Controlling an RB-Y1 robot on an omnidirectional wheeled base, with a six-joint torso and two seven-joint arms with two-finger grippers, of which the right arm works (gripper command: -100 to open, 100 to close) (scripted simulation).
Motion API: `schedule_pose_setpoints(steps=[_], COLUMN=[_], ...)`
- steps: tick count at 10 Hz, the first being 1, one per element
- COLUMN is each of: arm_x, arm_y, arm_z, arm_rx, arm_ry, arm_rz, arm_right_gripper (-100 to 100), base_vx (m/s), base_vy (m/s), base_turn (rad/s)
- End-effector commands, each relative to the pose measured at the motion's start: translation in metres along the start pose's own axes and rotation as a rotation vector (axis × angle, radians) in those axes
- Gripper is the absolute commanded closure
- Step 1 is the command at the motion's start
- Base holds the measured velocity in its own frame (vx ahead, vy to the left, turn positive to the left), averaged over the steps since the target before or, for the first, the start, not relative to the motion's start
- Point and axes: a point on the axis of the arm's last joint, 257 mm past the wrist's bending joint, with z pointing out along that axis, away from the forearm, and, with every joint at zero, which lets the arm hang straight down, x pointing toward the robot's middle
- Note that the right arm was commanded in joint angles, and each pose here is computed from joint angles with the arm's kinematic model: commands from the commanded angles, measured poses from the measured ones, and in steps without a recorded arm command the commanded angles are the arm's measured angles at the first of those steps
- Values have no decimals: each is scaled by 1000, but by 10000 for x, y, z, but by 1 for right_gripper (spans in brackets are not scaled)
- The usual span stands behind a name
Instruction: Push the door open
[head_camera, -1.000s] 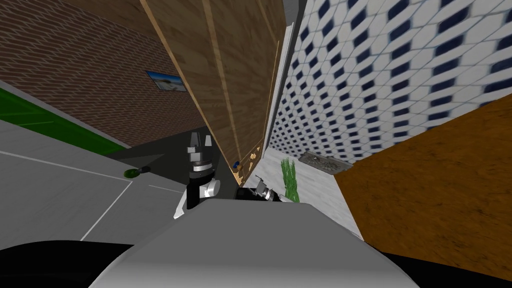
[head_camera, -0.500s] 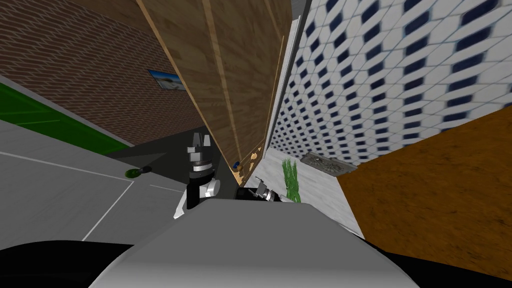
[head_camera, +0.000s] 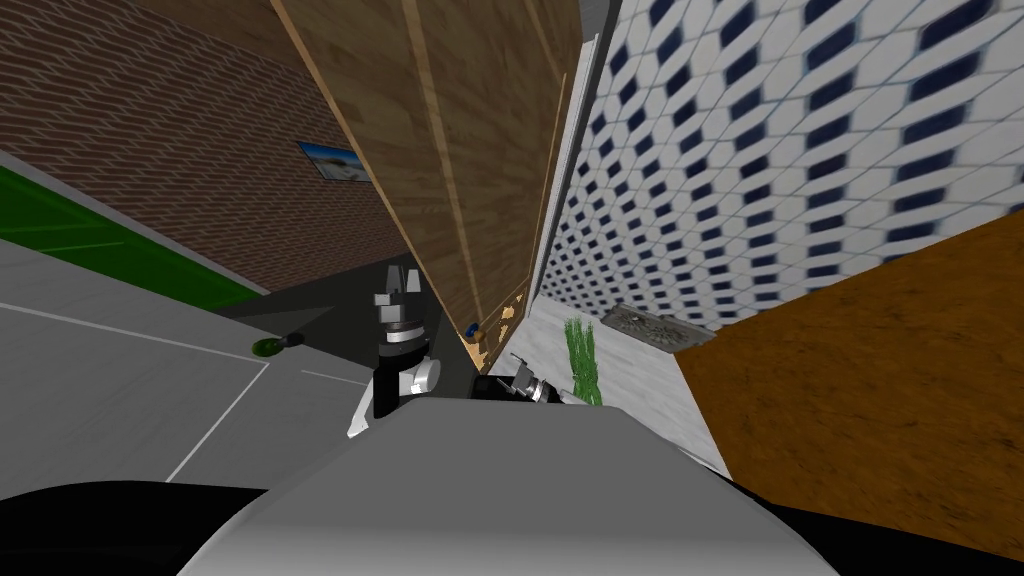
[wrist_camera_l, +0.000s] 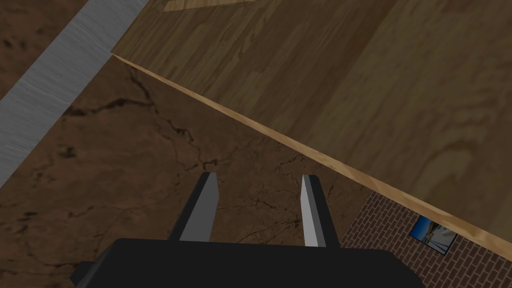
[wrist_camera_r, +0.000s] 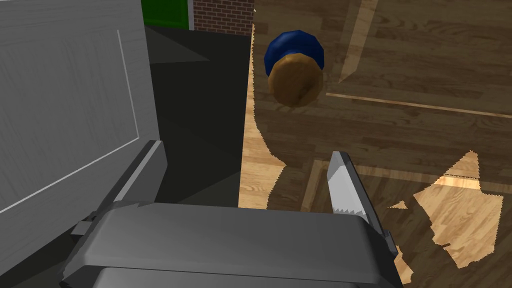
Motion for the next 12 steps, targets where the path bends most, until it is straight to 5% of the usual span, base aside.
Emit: schedule_pose_setpoints(steps=[1,2,5,12], arm_x=[0,-100,-129,-157], arm_y=[0,29,44,85], arm_z=[0,-33,-38,175], arm_rx=[0,-29,-38,-72], arm_ry=[0,-26,-34,-37], arm_rz=[0,32,41,42], arm_right_gripper=[-100,-100,-100,-100], base_vx=[-11,53,92,132], base_vy=[2,45,92,145], base_turn=[-26,56,63,46])
